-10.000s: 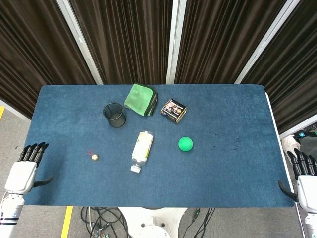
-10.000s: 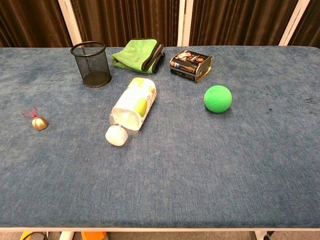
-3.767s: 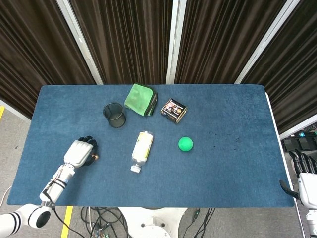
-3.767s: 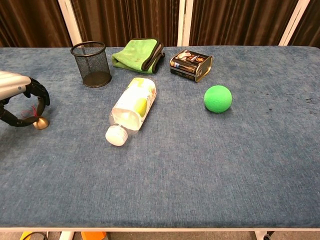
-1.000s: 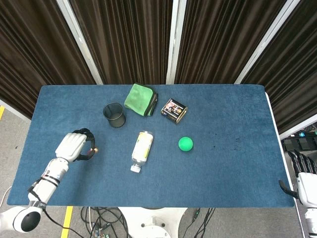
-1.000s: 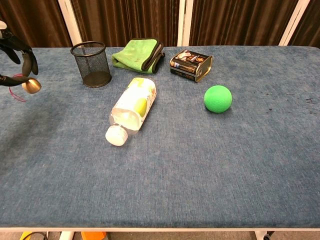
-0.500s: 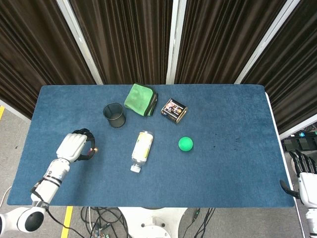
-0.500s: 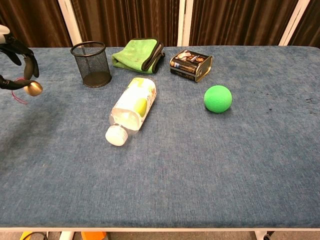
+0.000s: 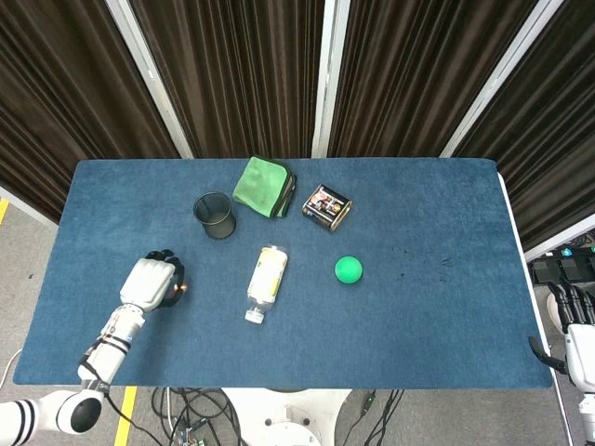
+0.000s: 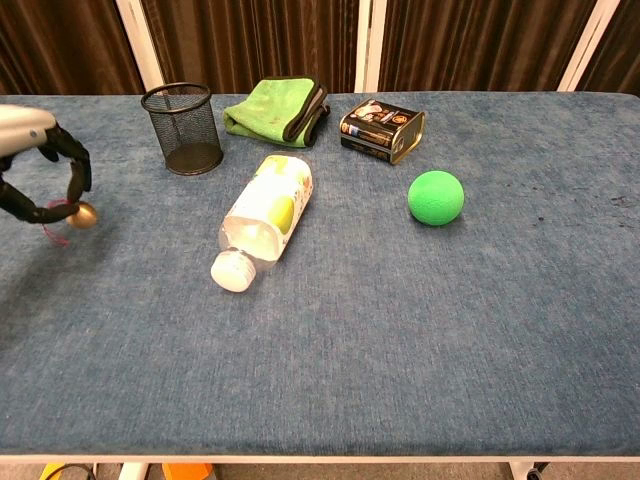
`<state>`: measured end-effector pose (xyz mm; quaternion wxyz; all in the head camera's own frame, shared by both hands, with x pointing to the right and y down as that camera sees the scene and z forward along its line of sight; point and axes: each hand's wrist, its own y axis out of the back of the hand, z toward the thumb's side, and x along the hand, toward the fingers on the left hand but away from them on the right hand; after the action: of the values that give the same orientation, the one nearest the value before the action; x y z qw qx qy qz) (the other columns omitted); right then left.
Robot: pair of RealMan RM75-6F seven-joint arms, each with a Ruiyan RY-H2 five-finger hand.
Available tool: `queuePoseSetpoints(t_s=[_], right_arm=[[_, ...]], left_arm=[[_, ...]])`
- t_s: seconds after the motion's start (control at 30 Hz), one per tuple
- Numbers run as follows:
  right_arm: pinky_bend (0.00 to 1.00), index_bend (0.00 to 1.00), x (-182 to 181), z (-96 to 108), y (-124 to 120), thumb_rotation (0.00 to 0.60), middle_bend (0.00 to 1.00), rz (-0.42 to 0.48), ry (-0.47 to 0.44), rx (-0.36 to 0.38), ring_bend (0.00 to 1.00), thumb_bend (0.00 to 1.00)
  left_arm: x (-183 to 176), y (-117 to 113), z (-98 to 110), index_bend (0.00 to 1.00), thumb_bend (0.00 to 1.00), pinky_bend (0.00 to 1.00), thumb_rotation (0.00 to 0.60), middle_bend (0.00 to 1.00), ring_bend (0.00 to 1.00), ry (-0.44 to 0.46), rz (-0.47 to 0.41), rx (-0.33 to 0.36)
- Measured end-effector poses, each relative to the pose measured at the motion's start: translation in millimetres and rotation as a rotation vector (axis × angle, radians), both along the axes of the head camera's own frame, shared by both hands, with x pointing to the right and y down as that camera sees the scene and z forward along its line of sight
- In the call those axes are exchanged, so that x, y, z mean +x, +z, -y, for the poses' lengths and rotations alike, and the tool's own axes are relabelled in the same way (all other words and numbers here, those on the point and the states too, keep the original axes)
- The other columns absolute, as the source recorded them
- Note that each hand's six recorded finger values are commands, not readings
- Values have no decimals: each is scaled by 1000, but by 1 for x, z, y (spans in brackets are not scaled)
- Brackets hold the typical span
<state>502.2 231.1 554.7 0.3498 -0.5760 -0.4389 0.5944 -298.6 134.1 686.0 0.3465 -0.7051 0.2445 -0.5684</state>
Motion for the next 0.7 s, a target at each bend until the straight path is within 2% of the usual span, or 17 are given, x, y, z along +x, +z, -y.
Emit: queuePoseSetpoints(t_s=[0.43,0.7], right_arm=[[0,0,-1,-1,2,600,0,1,-2,-7,0,181],[0,0,0,-2,3,600,0,0,1,-10,0,181]], left_arm=[[-2,23,-3,659,428,231,600,376,185,20,54,-33],[-1,24,0,658,428,228,600,372,185,12,51,-35]])
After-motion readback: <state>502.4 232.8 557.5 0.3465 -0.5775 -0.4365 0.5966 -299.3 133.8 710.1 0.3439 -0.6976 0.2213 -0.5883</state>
